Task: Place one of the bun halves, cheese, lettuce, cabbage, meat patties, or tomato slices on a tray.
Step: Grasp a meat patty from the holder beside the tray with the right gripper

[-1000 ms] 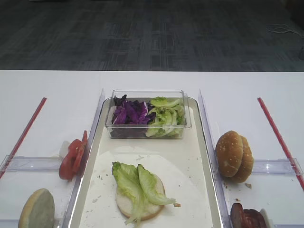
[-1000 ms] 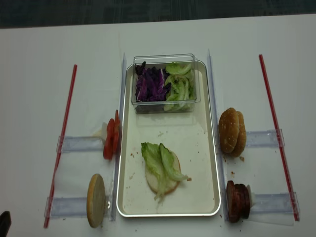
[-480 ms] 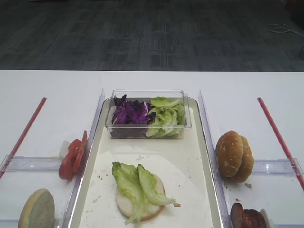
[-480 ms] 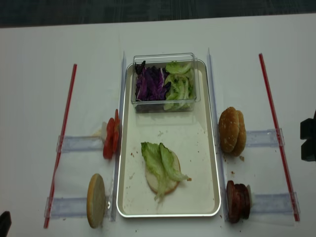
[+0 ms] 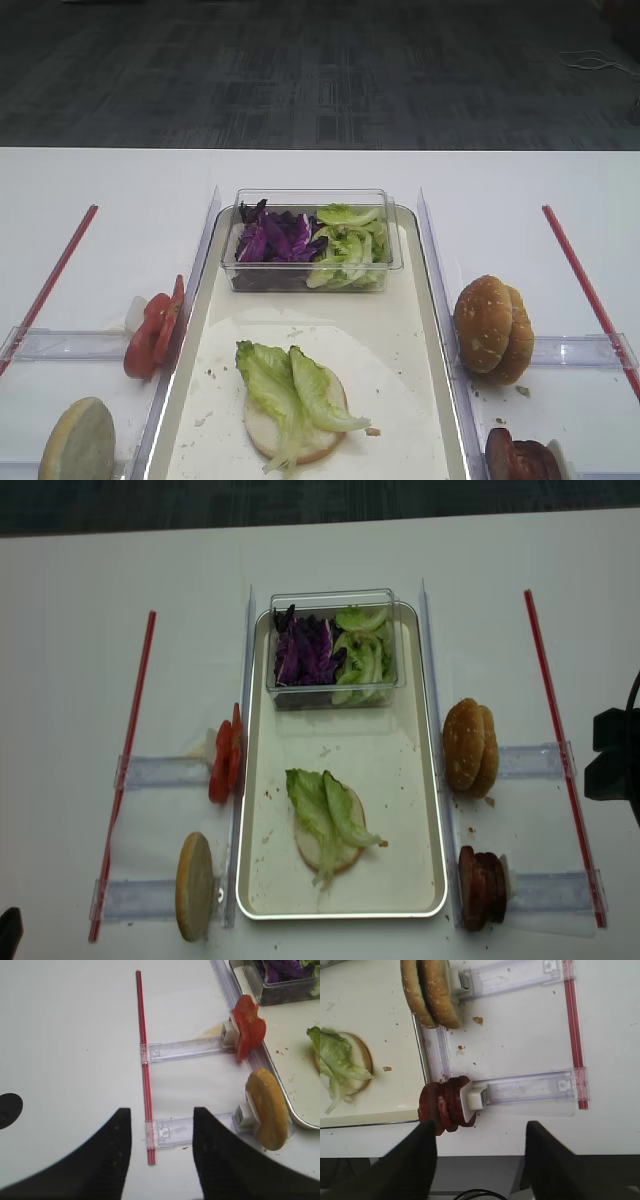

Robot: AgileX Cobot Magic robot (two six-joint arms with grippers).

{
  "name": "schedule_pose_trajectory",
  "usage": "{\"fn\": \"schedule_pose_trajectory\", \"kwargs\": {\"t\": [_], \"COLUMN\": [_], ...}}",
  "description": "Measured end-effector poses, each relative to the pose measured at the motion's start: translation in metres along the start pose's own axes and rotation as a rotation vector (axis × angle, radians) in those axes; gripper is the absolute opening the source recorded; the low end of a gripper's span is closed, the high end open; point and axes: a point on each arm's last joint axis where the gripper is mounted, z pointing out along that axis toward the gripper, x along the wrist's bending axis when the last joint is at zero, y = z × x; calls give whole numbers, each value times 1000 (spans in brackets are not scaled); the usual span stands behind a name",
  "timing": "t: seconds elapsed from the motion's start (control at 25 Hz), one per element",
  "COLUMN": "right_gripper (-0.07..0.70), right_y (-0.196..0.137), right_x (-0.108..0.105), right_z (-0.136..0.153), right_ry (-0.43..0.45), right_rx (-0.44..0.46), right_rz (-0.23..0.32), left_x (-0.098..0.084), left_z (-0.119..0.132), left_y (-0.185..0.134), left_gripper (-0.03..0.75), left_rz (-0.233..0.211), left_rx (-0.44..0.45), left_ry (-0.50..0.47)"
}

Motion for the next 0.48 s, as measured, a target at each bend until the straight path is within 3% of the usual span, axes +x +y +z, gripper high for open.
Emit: {"fn": "schedule_pose_trajectory", "kwargs": {"t": [0.48], "right_gripper": [408], "right_y": [-14], "right_x": [38], "right_z": [23], "right_ry": [-35], "right_rx": [125], "right_rz": [-121], "left_x": [0], "left_z": [0], "left_y": [0], "left_gripper": [305], "left_rz": [0], "left_rx": [0], "left_ry": [0]}}
